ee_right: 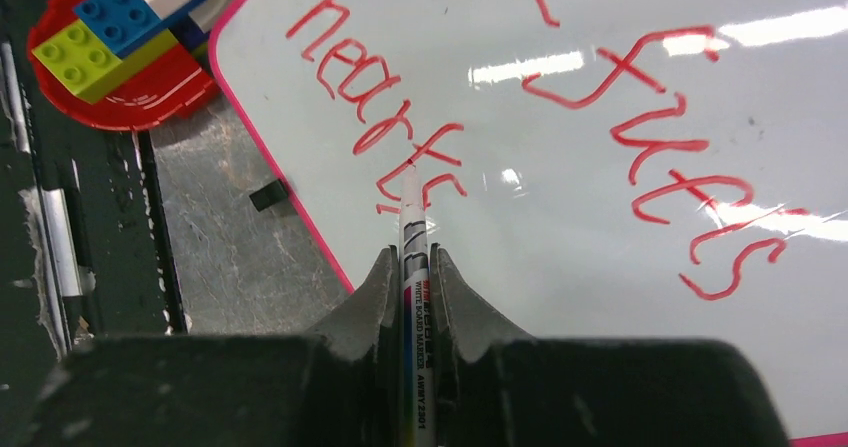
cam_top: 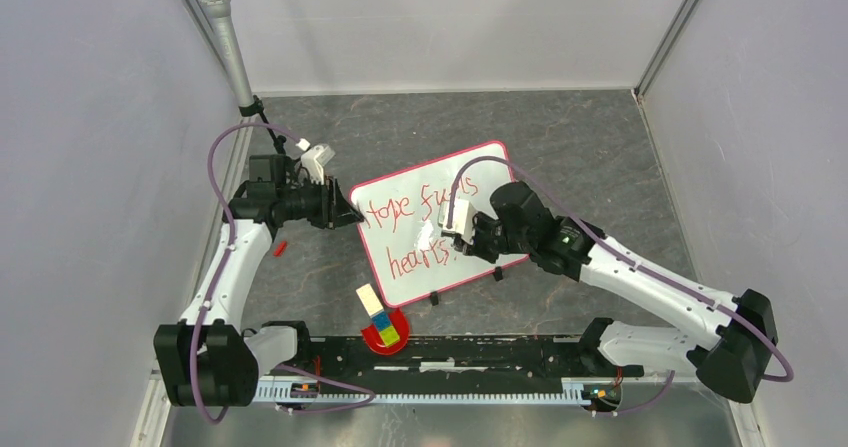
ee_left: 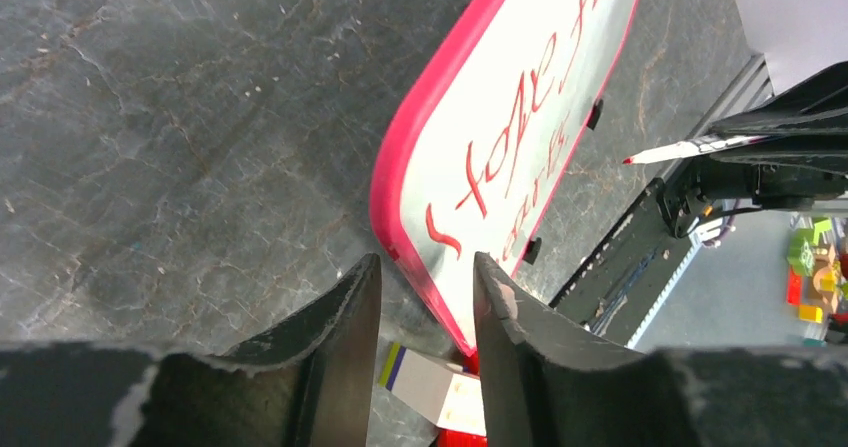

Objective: Write a sentence on the whiteboard
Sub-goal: Write a sentence on the whiteboard, then close the whiteboard marker at the center of the board.

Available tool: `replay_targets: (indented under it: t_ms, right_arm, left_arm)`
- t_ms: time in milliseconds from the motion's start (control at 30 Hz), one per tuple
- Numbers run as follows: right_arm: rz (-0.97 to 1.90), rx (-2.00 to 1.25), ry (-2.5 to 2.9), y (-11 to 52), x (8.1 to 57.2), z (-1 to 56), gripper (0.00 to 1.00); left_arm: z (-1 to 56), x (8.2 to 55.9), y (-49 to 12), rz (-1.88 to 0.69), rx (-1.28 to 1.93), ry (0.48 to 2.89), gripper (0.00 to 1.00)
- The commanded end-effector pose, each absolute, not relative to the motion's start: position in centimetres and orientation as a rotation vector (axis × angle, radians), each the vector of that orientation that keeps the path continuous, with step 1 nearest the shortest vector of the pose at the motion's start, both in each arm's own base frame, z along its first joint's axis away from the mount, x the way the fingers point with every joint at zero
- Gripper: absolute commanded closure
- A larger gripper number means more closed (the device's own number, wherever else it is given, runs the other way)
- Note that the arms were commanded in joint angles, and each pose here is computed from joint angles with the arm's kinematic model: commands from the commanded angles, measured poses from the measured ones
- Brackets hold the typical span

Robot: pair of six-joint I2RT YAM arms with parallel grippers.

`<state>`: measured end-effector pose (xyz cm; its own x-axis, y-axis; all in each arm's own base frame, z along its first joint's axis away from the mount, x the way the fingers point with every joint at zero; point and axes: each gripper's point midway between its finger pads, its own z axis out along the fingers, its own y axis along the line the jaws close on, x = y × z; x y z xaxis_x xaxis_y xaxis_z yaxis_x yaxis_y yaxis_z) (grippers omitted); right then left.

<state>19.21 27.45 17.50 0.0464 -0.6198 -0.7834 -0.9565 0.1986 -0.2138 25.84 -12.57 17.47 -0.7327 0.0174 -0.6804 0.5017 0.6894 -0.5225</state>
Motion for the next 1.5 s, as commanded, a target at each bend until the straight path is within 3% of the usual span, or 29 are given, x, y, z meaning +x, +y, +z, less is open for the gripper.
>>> replay_targets:
  t_ms: [0,167,333,867,1133,1467]
  right_arm:
    - [0.606,-1.452,1.573,29.1,19.3,22.1,1.0]
    - [0.646,-1.389,1.536,29.8,20.8,25.4,1.0]
    - [0.684,-1.284,1.52,28.9,24.0,28.7,1.0]
    - [0.618,-1.031,1.588,19.7,31.3,30.4,1.0]
    - [0.595,-0.974,1.613,17.0,33.0,30.3,1.0]
    - [0.585,-0.978,1.632,16.4,33.6,29.5,1.0]
  left_arm:
    - [20.3,25.2,-12.5,-0.902,0.5,2.186,0.5]
    - [24.7,24.8,-12.1,-0.891,0.482,2.097,0.31]
    - [27.6,24.4,-10.7,-0.83,0.458,2.094,0.27]
    - [17.6,23.8,7.2,-0.025,0.425,2.588,0.36]
    - [10.5,25.0,10.5,0.108,0.51,2.751,0.41]
    - [5.0,27.3,9.5,0.118,0.597,2.833,0.42]
